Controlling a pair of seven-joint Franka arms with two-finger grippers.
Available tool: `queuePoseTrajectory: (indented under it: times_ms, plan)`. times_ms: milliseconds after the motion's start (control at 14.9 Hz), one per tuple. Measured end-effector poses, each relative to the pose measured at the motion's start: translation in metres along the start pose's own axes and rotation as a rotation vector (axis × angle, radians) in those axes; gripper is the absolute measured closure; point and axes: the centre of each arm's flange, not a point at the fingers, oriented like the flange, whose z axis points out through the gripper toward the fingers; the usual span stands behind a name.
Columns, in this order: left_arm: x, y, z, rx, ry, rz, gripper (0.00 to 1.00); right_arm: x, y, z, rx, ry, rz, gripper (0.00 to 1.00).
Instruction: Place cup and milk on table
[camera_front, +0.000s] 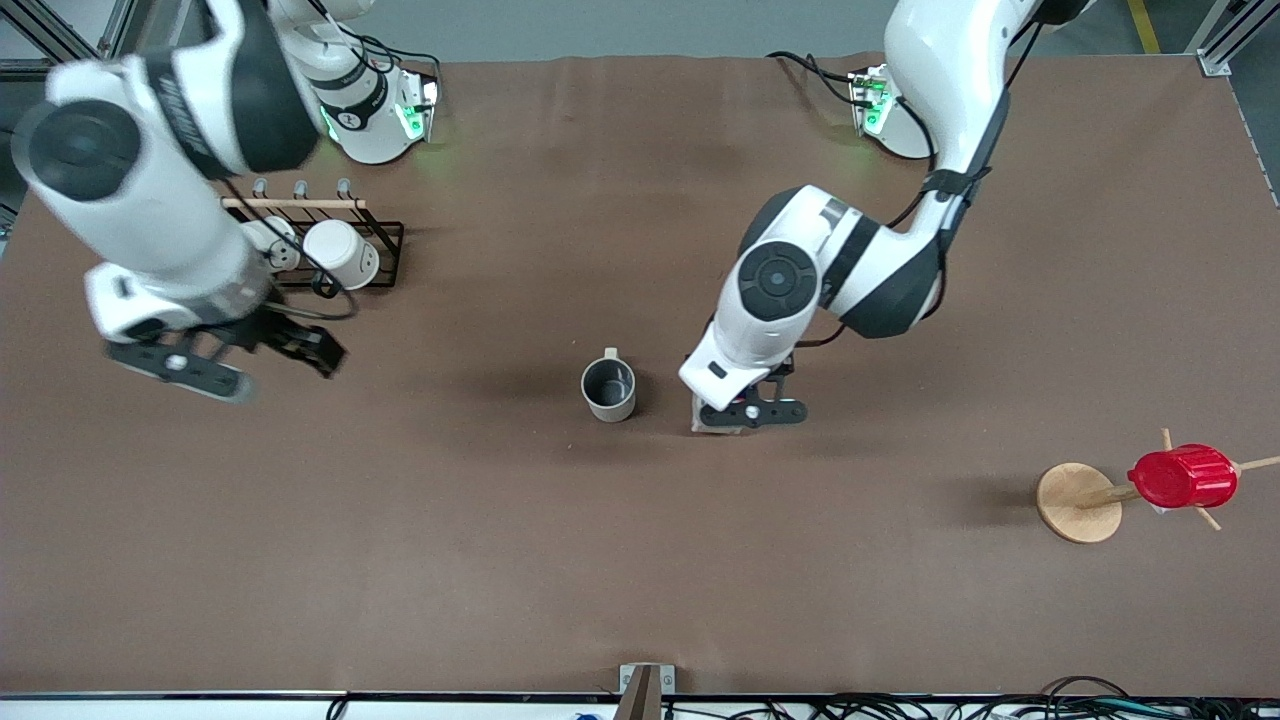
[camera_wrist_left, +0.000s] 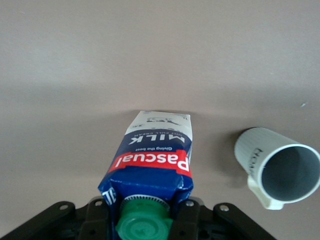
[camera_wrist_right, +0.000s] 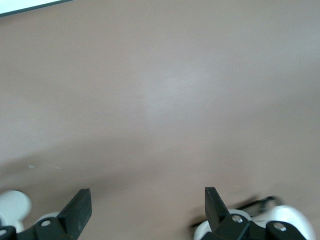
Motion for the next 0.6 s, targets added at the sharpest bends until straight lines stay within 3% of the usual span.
queuePoseTrajectory:
  times_ms: [335,603]
  plan:
    - [-0.009,0.020,0.016,0.008,-0.010,-0.047,0.63,-0.001,0.126,-0.051,0.063,-0.037,-0.130,0.00]
    - [-0.018,0.031,0.028,0.019,-0.021,-0.028,0.63,0.001,0.165,-0.081,0.084,-0.012,-0.158,0.00]
